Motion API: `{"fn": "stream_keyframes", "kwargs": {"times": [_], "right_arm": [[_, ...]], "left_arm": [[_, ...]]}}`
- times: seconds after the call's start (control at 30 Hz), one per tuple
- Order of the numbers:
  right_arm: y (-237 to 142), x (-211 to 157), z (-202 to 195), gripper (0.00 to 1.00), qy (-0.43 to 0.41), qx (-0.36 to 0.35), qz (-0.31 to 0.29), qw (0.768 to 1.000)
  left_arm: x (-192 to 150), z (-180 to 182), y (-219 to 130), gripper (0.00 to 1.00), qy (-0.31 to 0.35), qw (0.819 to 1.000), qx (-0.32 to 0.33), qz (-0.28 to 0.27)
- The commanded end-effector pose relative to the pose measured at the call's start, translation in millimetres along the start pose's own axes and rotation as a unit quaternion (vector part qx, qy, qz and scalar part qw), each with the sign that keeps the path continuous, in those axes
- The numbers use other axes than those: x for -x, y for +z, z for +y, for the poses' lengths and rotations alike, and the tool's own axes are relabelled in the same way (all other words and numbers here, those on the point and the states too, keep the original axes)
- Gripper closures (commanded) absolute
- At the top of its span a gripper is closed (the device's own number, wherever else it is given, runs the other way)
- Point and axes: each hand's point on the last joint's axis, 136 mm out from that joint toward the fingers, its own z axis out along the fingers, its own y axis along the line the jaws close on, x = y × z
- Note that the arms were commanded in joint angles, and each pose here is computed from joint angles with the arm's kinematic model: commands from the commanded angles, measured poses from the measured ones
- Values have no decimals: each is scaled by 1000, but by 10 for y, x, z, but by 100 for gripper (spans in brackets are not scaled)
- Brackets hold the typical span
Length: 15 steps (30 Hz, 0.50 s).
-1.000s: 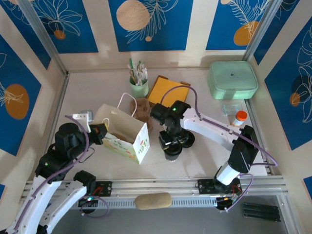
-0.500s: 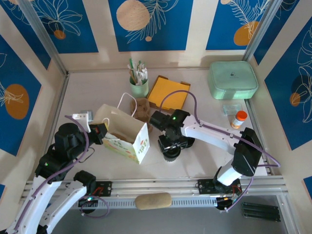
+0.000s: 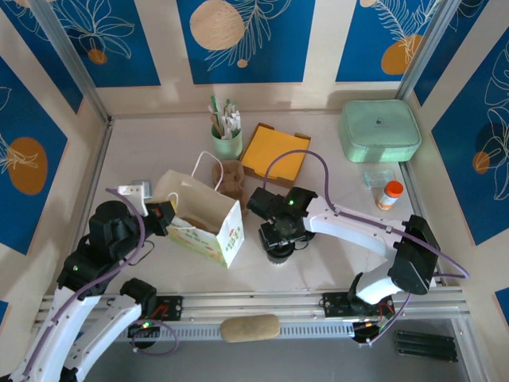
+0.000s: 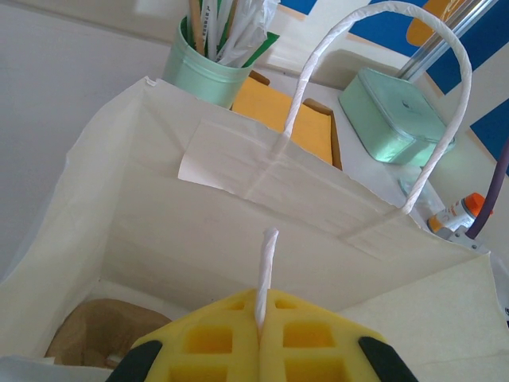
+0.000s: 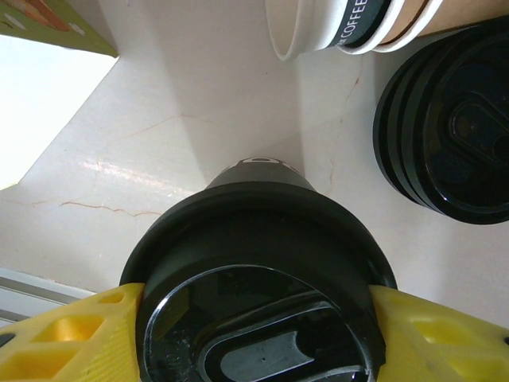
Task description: Pack the takeout coffee
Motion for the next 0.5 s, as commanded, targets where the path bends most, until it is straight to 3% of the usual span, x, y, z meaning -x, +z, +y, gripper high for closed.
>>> {"fn": "stream_keyframes", "kwargs": {"times": [0.0,0.47], "right_arm": [[220,-129,-46,42,9,-26,21,999],[194,-196,-54,45,16,-31,2,999]], "left_arm": [[0,3,9,100,6,1000,-2,-2],[6,10,-5,100,4,1000,-1,-6]]}}
